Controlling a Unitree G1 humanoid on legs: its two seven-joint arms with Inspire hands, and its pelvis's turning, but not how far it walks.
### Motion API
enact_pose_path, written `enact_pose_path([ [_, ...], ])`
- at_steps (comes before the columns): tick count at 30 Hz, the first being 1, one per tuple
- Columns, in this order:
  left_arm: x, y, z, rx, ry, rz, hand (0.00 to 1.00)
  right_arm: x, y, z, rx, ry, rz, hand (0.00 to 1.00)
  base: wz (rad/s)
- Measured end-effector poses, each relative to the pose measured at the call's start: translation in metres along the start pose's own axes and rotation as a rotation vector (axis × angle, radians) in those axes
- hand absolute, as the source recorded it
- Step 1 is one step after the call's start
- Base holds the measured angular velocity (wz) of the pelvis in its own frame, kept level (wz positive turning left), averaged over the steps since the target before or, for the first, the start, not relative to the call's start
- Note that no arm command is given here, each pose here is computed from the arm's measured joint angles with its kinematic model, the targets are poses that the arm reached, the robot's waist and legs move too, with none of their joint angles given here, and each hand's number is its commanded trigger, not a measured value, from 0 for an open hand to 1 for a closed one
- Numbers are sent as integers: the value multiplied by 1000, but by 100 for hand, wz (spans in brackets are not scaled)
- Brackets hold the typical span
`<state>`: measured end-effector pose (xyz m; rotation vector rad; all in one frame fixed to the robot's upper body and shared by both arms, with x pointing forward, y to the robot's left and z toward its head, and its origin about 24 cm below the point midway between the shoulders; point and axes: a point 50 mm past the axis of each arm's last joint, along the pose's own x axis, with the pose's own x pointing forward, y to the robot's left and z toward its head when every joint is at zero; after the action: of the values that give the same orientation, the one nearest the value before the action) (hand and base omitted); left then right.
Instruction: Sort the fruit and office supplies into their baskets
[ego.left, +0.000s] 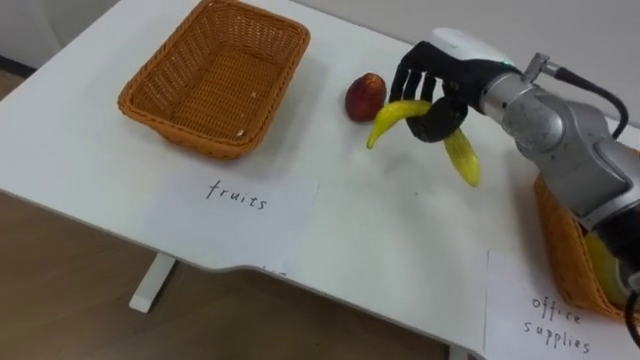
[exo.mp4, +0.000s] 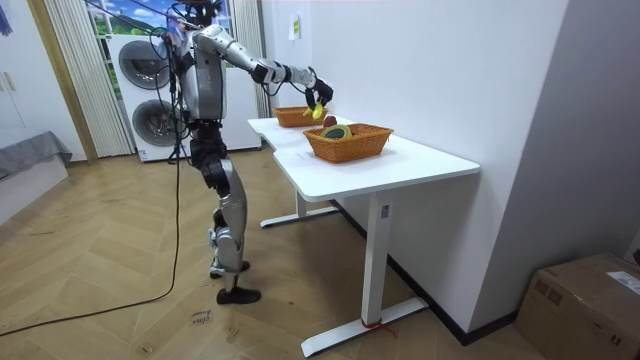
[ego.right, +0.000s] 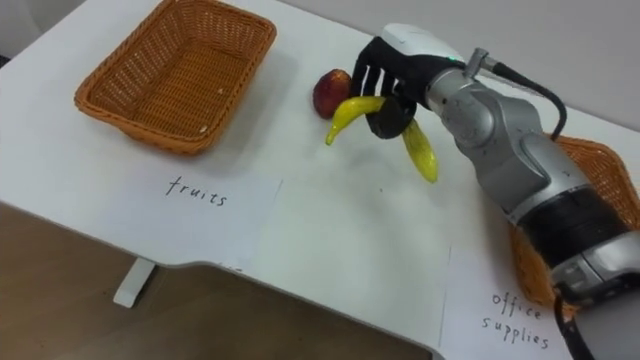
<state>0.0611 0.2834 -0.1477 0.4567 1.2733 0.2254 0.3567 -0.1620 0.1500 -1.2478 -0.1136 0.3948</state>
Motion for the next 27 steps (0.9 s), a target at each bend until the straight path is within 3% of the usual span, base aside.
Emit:
enact_pose_path([
  [6, -1, 3, -10, -31, 35, 20, 0, -7, -20, 26, -4, -101, -65, 100, 0],
  [27, -5, 2, -24, -7, 76, 55, 0, -4, -15, 50, 68, -163, -19, 100, 0],
])
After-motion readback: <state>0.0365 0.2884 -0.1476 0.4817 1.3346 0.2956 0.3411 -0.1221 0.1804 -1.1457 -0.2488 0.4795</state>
